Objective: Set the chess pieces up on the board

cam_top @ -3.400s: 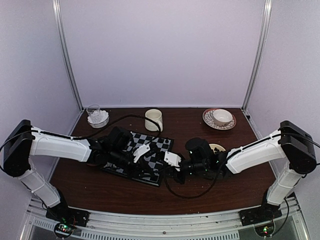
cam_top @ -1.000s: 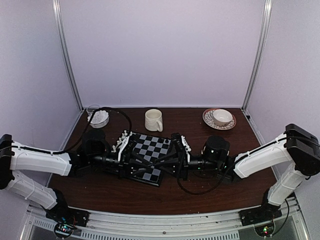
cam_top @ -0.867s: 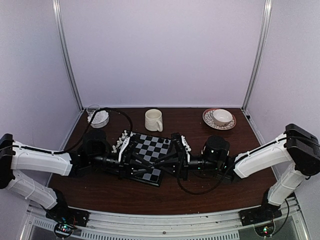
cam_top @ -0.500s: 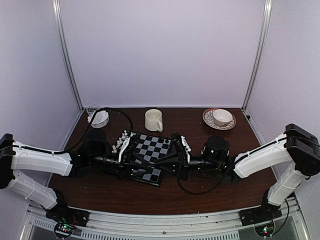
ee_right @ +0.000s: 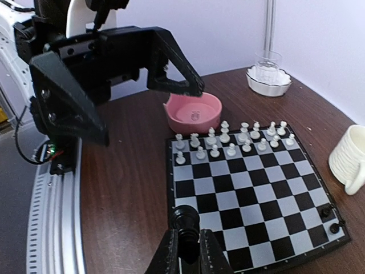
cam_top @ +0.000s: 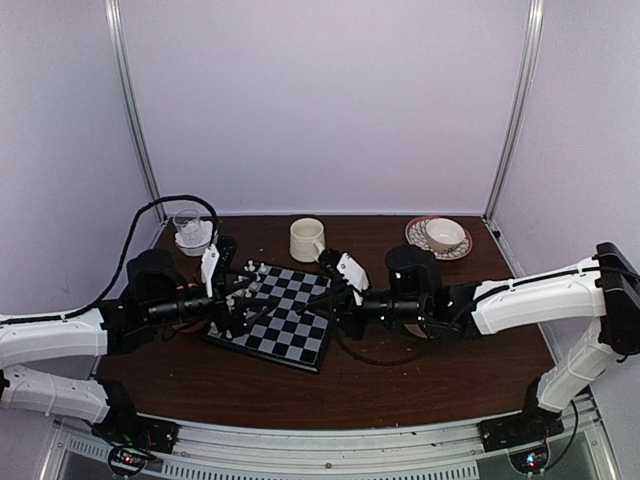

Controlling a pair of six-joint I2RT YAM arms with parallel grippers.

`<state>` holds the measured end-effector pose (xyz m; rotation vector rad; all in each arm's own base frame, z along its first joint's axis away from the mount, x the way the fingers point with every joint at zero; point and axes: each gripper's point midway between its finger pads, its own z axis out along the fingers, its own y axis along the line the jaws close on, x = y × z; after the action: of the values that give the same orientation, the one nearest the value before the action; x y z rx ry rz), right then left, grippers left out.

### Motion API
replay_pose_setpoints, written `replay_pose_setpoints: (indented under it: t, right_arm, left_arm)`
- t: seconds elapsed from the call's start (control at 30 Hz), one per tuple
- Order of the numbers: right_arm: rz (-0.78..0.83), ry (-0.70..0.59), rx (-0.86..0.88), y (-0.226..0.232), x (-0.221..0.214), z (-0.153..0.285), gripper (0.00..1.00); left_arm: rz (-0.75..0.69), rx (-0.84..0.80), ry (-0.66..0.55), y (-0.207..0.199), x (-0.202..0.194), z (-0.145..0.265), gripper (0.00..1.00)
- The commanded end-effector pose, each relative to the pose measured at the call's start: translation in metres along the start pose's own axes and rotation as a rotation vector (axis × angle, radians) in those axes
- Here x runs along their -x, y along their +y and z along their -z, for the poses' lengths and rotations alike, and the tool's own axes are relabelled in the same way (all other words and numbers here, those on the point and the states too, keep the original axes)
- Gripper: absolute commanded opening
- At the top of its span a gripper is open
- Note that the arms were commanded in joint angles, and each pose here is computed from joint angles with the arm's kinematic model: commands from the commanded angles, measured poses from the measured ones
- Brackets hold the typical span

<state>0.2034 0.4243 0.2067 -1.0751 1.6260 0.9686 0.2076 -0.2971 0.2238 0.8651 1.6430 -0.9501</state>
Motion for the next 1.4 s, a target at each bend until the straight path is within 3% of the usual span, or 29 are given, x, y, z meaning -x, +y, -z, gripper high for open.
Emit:
replay_pose_setpoints:
  t: [0.0, 0.17, 0.3, 0.5, 0.83, 1.0, 1.17, 1.37]
  right_arm:
    - [0.082, 0.205, -0.163, -0.024, -0.034, -0.004, 0.00]
    - [0.123, 0.332, -0.218, -0.033, -0.049, -0.017, 0.00]
    - [0.126, 0.435, -0.231, -0.039, -0.069, -0.030, 0.00]
    - [0.140, 0.543, -0.287, -0.052, -0.090, -0.041, 0.02]
    - [0.173, 0.582, -0.436, -0.090, -0.090, -0.042, 0.01]
    - [0.160, 0.641, -0.445, -0.110, -0.084, -0.037, 0.01]
    - [0.038, 0.624, -0.387, -0.129, -0.076, -0.036, 0.00]
    - [0.035, 0.656, -0.377, -0.140, -0.081, -0.042, 0.00]
  left_arm:
    - [0.068, 0.251, -0.003, 0.048, -0.011, 0.016, 0.97]
    - [0.083, 0.494, 0.053, 0.086, -0.020, 0.032, 0.97]
    - [0.089, 0.584, 0.079, 0.098, -0.025, 0.041, 0.97]
    - [0.079, 0.598, 0.089, 0.100, -0.027, 0.044, 0.97]
    - [0.079, 0.618, 0.109, 0.104, -0.031, 0.043, 0.97]
    - [0.073, 0.614, 0.115, 0.104, -0.034, 0.042, 0.97]
    - [0.074, 0.612, 0.113, 0.103, -0.033, 0.042, 0.97]
    - [0.078, 0.588, 0.111, 0.100, -0.034, 0.040, 0.97]
